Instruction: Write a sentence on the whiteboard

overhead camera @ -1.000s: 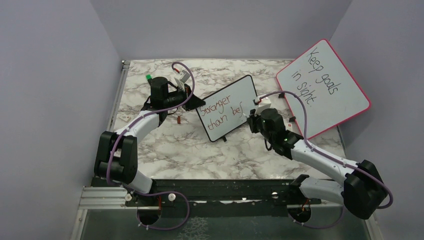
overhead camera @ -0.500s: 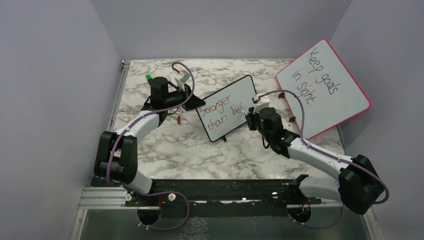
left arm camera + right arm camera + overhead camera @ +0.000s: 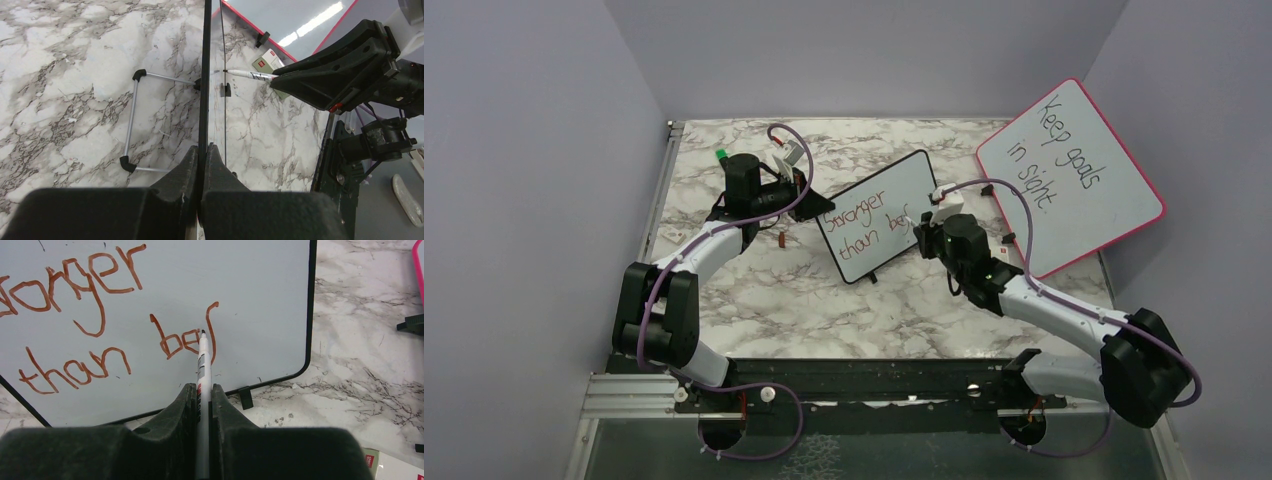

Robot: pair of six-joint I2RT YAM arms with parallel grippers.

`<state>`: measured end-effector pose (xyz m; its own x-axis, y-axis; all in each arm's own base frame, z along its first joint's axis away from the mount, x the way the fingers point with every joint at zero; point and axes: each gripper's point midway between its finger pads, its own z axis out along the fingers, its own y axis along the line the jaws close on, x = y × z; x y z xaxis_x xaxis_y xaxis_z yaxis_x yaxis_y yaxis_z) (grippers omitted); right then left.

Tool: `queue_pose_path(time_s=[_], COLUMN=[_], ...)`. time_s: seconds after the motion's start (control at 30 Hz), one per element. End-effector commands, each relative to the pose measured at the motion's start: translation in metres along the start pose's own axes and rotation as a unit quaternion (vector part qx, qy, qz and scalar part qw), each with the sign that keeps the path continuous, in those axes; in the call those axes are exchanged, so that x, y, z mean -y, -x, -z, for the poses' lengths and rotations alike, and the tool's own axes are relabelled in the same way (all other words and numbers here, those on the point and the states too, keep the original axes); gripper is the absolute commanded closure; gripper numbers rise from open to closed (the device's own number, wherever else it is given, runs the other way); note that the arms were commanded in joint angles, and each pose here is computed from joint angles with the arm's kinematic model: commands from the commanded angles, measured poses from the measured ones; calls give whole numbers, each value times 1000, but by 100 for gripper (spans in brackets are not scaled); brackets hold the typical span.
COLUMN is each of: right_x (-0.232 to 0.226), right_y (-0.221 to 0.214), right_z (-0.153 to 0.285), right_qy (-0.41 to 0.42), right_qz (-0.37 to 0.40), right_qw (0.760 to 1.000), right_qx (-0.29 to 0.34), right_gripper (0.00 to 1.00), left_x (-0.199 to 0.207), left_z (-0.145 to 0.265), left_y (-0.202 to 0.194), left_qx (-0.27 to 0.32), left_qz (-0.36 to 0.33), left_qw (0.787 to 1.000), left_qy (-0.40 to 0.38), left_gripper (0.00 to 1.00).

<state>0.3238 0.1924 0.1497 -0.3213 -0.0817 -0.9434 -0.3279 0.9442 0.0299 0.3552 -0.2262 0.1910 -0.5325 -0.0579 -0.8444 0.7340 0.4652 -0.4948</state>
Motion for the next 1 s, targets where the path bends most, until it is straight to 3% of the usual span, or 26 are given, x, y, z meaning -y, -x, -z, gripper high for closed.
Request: queue_pose_path(time_s=[0.0, 0.97], right_x=[-1, 18], right_y=[22, 21], right_z=[-5, -11], right_qy=[-5, -56], right_qz=[-4, -11], right_qw=[1000, 998], right_qx=[29, 32], right_gripper=[99, 99], left_x=[-22, -22], left_z=[0, 0], left_y=[-39, -38], left_qx=[-49, -48], left_qz=[30, 28], left_qw=[998, 998], left_qy=[40, 40], left_gripper=[100, 100])
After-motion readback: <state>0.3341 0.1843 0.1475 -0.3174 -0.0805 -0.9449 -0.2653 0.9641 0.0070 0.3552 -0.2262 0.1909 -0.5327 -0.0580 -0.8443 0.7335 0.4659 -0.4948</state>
